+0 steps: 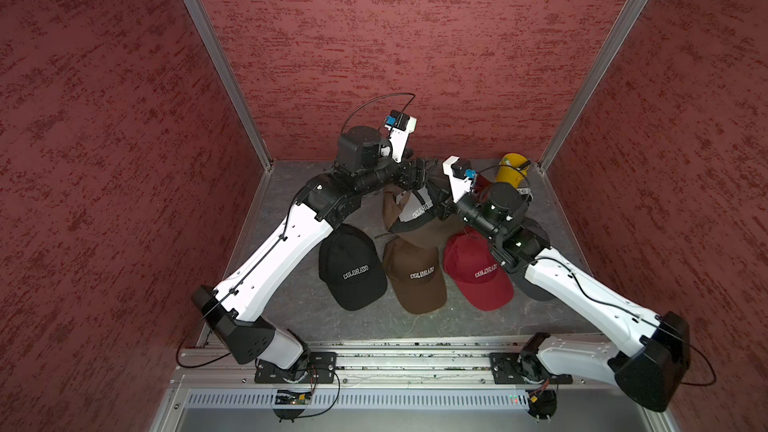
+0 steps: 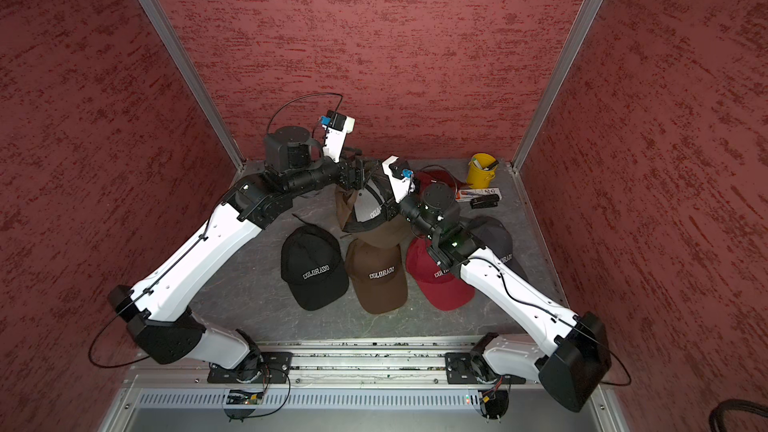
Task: Open the adjustable buckle of the baseball cap
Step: Open the adjustable buckle on the baseball cap.
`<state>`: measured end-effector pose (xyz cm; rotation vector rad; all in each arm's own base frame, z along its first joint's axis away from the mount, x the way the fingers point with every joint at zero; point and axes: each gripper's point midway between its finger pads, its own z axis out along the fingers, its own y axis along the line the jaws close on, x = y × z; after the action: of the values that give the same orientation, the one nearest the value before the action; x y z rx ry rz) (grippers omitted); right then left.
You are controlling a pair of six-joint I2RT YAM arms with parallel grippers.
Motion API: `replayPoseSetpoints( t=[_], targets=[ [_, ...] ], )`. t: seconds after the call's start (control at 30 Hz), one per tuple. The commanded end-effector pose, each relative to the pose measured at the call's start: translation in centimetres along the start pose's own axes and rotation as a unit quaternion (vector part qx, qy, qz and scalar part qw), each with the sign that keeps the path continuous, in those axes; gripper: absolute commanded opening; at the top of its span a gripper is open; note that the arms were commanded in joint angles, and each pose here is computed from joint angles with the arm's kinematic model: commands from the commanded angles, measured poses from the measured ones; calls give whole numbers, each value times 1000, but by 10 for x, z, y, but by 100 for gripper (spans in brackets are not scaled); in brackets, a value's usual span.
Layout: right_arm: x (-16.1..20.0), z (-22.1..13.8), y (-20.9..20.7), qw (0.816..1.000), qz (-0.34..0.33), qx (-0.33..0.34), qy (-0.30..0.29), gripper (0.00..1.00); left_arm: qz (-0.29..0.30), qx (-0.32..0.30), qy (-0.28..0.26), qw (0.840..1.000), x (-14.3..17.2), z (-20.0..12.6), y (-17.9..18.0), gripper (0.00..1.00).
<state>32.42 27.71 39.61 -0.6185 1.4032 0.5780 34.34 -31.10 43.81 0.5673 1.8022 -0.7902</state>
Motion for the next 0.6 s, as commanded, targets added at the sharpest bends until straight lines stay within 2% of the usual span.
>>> replayPoseSetpoints(
  t=[0.0, 0.13, 0.2, 0.3, 0.37, 0.53, 0.57],
  targets=[
    [-11, -3, -1, 1000, -10, 12, -13, 0, -15, 12, 26, 999, 10, 4, 1, 75],
    [-10, -2, -1, 1000, -13, 17, -9, 0, -24, 17, 39, 999, 16, 8, 4, 65],
    [-8, -1, -2, 1000, -13, 22, -5, 0, -22, 18, 39, 999, 15, 6, 5, 55],
    [-7, 0, -4, 1000, -12, 27, -4, 0, -18, 15, 30, 999, 12, 0, 8, 31],
    [-6, 1, -5, 999, -11, 30, -2, 0, -17, 12, 21, 1000, 8, -6, 10, 20],
    [-4, 4, -8, 999, -6, 36, 3, 0, -14, 9, -1, 1000, 1, -17, 11, 0],
    [-4, 4, -8, 999, -5, 38, 3, 0, -14, 8, -3, 1000, 1, -18, 11, 0]
  ],
)
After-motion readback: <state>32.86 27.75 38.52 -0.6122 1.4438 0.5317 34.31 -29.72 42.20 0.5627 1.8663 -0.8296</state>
